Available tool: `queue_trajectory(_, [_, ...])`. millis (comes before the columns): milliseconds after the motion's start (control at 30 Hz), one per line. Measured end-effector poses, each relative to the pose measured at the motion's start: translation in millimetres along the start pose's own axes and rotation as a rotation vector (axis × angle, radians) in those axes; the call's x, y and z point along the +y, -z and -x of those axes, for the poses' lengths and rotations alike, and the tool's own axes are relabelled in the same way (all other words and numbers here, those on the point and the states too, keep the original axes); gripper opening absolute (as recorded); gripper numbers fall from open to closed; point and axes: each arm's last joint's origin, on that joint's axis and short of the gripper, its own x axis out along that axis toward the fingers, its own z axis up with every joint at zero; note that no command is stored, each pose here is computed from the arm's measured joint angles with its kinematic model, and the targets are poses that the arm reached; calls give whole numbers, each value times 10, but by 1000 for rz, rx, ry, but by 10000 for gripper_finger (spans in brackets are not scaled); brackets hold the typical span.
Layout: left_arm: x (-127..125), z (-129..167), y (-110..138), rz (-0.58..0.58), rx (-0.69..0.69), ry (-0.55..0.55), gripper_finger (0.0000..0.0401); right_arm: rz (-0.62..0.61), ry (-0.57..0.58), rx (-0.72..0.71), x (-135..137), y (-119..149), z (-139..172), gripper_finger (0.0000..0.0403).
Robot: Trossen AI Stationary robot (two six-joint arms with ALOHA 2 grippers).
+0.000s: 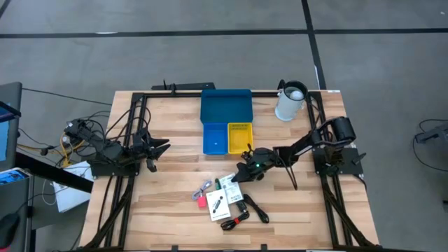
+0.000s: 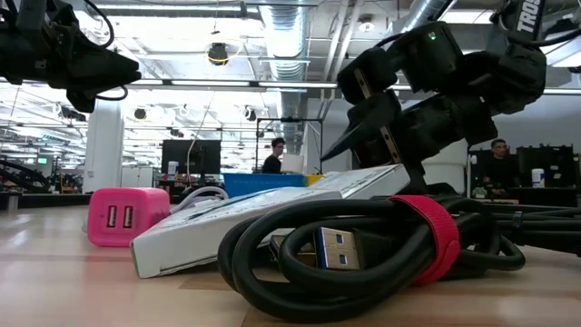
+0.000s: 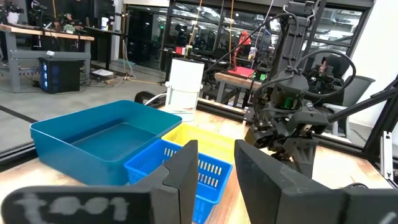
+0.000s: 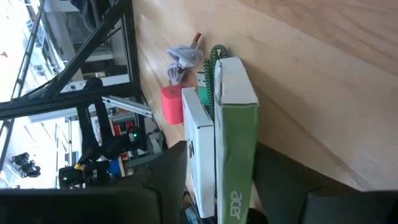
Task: Pick and place items into bin
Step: Put the right white card reader box into the yellow bin
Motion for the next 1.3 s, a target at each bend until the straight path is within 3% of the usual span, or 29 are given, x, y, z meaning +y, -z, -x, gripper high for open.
queue_trajectory(633, [0,0,0,0,0,0,95,1,-11,-1,2,1,3,73])
queue_trajectory(967, [0,0,0,0,0,0,95,0,-15,-11,25,-16,25,62])
queue_trajectory(1300, [0,0,-1,0,0,0,95,16,54,-40,52,-69,141,60])
